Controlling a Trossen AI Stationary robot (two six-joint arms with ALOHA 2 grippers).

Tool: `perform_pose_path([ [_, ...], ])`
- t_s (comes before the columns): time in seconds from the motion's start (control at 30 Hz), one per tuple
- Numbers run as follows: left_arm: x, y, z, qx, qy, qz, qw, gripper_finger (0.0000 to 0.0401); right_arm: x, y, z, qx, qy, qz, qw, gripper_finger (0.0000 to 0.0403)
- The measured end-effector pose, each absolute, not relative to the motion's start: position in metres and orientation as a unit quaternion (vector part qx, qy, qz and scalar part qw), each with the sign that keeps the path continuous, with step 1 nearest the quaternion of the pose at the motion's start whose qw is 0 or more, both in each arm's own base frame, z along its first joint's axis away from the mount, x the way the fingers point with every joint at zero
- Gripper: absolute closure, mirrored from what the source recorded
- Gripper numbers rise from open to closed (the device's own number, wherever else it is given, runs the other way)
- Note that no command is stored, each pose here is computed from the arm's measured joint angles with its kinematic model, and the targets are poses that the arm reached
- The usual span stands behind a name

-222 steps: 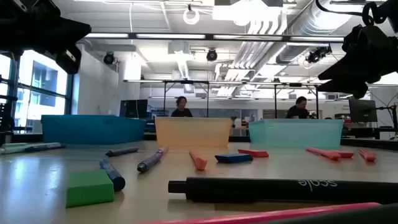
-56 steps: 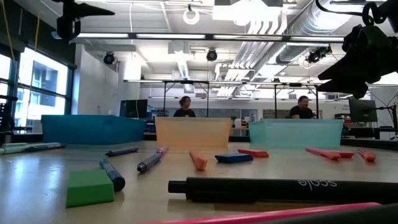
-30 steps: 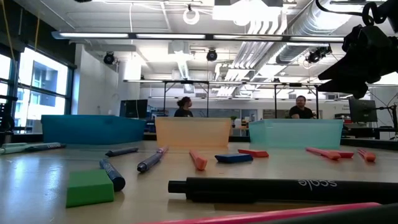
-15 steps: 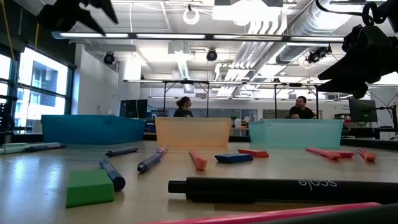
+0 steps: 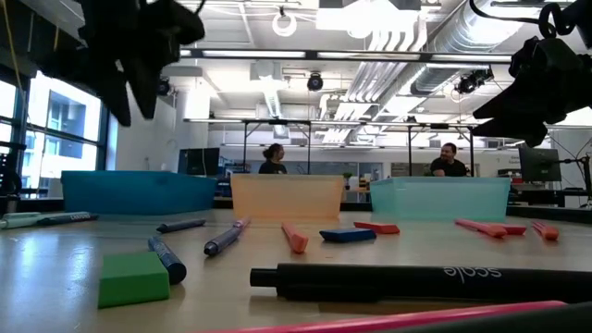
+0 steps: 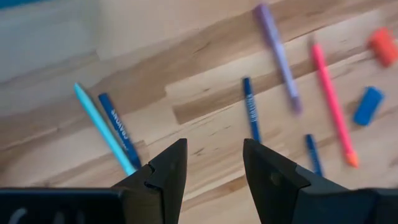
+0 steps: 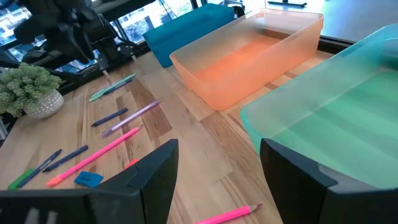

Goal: Sort crayons/erasers/pens/pencils in bins
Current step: Put the top left blue crayon into the blue bin

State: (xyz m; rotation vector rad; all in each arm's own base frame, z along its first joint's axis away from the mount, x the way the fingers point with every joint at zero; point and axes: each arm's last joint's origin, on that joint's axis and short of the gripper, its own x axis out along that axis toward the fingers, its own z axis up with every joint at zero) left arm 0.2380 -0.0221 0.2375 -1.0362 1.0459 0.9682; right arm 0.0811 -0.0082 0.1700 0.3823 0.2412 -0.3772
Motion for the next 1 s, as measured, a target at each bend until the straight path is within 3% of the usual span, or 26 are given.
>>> perform_pose_path([
  [0.23, 0.245, -0.025, 0.216, -0.441, 0.509, 0.446, 0.589, 0.0257, 0.081, -0.008, 0.170, 0.188, 0.119, -0.186, 0.957, 0.0183],
  [0.5, 0.218, -0.022, 0.224, -0.400, 0.560, 0.492, 0.533, 0.0257, 0.081, -0.008, 0.170, 0.188, 0.119, -0.186, 0.957, 0.0183],
  [0.8, 0.186, -0.017, 0.226, -0.432, 0.519, 0.494, 0.548, 0.0257, 0.082, -0.008, 0.170, 0.188, 0.121, -0.186, 0.957, 0.0183],
  [1.0, 0.188, -0.017, 0.214, -0.474, 0.480, 0.474, 0.566, 0.0257, 0.082, -0.008, 0.170, 0.188, 0.121, -0.186, 0.957, 0.0183],
])
